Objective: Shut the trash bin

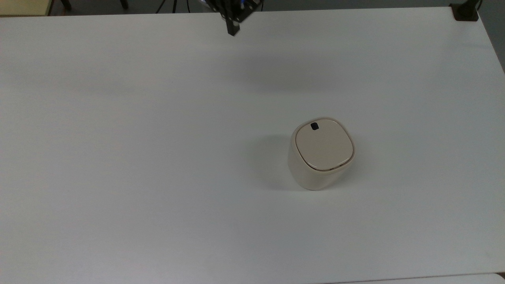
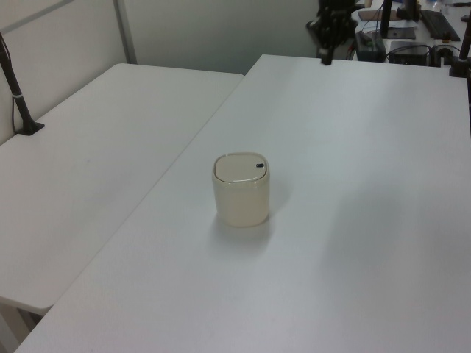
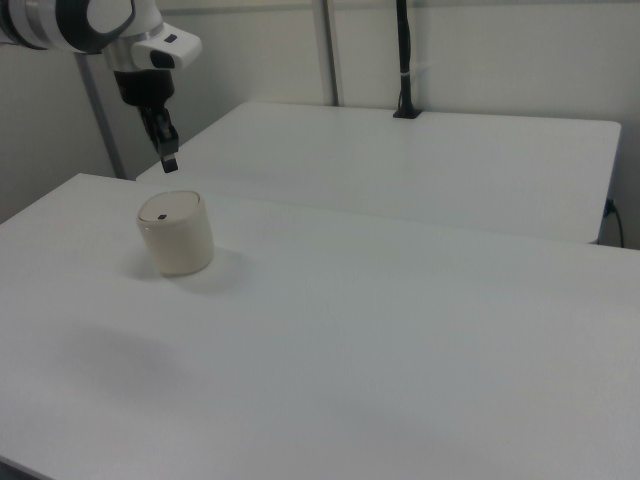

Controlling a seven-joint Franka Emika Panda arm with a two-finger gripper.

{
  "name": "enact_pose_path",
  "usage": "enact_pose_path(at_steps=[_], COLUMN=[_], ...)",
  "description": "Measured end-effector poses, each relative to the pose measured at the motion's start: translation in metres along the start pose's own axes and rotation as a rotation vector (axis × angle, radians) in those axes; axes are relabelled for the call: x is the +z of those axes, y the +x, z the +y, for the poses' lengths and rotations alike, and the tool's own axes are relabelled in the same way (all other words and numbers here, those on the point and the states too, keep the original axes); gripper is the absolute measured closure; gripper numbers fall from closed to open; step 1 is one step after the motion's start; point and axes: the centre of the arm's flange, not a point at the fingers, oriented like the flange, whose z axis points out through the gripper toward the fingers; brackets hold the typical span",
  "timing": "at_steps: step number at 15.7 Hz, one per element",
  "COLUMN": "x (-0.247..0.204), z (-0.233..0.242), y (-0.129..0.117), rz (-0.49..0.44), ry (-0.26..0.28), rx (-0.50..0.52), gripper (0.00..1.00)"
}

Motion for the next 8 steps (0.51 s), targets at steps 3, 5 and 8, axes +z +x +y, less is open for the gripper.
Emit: enact_pose_path(at_steps=[3, 5, 8], x=[-0.003, -0.006, -0.011], z=[0.023, 0.039, 0.065], y=[-0.004, 0.0, 0.009], rz=[-0.015, -0.014, -0.008], ry=[-0.012, -0.012, -0.01], rx=[-0.08, -0.106, -0.192], gripper=[0.95, 0.93, 0.81])
